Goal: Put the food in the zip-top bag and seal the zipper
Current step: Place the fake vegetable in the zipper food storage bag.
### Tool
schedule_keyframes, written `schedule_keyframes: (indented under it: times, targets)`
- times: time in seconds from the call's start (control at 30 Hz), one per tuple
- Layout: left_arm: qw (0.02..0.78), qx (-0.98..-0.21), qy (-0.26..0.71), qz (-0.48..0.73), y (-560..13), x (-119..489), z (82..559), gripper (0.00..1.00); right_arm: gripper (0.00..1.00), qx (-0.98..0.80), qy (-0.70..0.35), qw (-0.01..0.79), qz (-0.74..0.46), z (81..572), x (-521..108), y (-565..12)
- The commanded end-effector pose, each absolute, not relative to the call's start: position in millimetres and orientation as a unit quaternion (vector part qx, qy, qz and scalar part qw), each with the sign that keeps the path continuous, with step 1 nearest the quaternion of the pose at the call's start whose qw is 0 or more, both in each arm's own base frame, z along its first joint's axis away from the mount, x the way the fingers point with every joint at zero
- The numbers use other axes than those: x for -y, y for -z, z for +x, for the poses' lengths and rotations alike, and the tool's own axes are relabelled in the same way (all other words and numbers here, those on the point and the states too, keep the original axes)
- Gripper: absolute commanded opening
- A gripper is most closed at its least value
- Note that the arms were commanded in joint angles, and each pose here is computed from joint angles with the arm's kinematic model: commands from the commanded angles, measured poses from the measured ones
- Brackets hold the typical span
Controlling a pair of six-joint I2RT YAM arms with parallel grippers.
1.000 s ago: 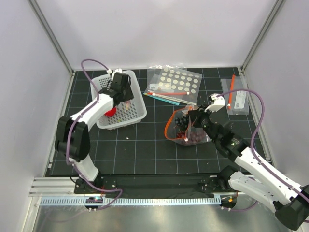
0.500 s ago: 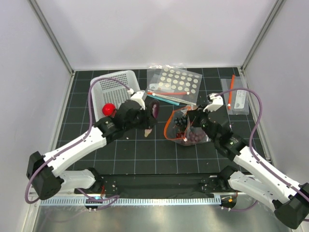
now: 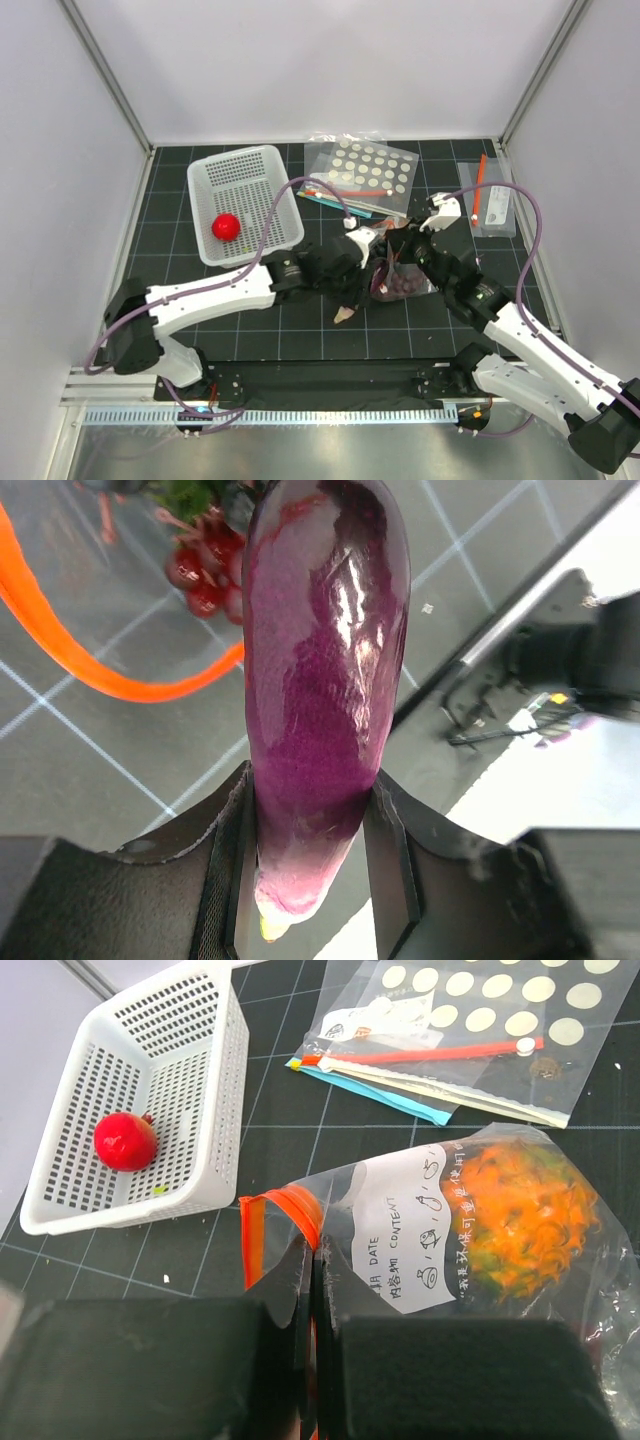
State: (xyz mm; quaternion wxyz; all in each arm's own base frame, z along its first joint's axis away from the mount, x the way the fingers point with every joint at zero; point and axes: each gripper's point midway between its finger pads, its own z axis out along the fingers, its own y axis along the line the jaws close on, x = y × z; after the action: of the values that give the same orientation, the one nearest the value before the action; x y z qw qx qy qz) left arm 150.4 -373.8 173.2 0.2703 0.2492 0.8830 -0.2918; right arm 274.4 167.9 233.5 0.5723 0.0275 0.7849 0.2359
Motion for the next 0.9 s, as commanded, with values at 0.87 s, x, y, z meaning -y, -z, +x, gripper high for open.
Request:
schedule_keyframes:
  times: [0.87]
  targets:
    - [0.302,-0.873,0.262,0.279,-185,421,271,0.03,0.01,-0.714,-0.326,0.619,0.012,262,-183,-282]
